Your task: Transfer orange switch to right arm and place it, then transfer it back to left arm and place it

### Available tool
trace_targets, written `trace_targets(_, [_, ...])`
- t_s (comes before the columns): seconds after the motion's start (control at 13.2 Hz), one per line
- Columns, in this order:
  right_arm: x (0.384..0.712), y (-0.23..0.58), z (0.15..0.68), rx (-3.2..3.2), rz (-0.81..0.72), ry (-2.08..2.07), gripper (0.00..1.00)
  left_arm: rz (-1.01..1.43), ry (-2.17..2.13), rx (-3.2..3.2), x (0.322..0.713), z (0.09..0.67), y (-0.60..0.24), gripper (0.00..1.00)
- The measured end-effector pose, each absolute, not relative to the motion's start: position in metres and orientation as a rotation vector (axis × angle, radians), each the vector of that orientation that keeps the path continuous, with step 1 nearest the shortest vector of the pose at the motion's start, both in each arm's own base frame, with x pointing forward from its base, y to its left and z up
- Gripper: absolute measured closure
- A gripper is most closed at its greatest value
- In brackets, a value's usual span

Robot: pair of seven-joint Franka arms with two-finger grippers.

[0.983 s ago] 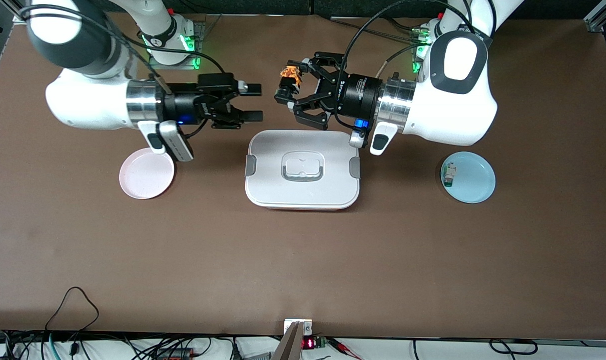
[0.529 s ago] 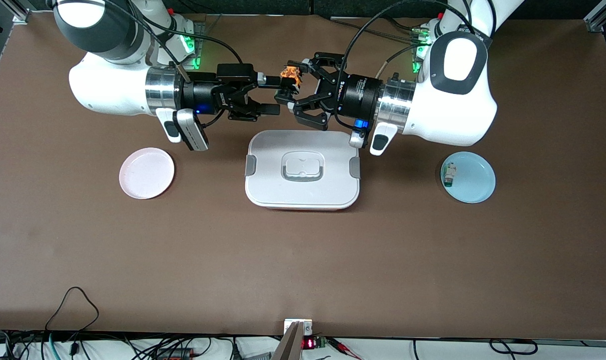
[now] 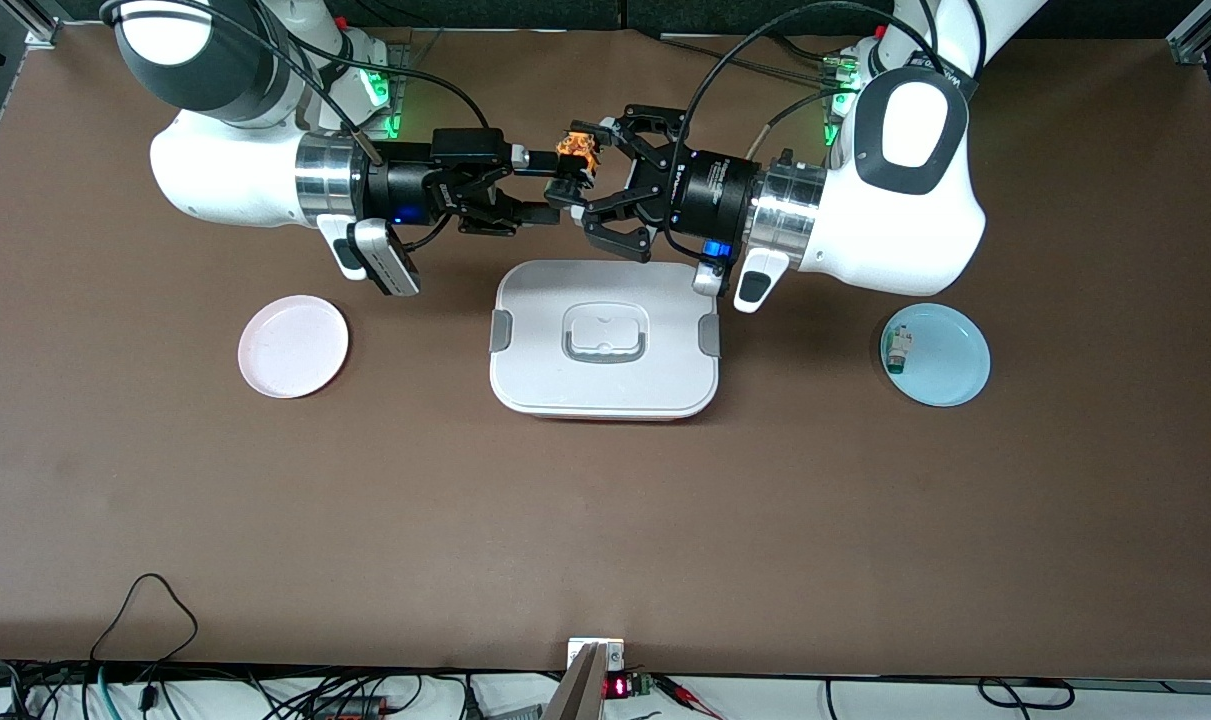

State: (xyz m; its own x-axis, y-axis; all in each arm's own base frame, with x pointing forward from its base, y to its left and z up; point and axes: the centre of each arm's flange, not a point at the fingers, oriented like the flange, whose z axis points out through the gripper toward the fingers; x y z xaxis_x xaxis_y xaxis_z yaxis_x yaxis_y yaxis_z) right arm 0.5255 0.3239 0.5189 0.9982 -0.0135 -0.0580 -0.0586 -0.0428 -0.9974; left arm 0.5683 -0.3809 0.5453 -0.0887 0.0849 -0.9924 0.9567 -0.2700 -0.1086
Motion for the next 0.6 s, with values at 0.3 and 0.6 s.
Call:
trace_targets(0.3, [0.517, 0.332, 0.521, -1.593, 0.048, 0.065, 0.06, -1.455, 1.194, 1.419, 0.568, 0.545, -0.381, 0.28])
trace_targets(0.6, [0.511, 0.344, 0.521, -1.577, 0.048, 0.088, 0.09, -1.462, 1.201, 1.414, 0.57, 0.542, -0.381, 0.28])
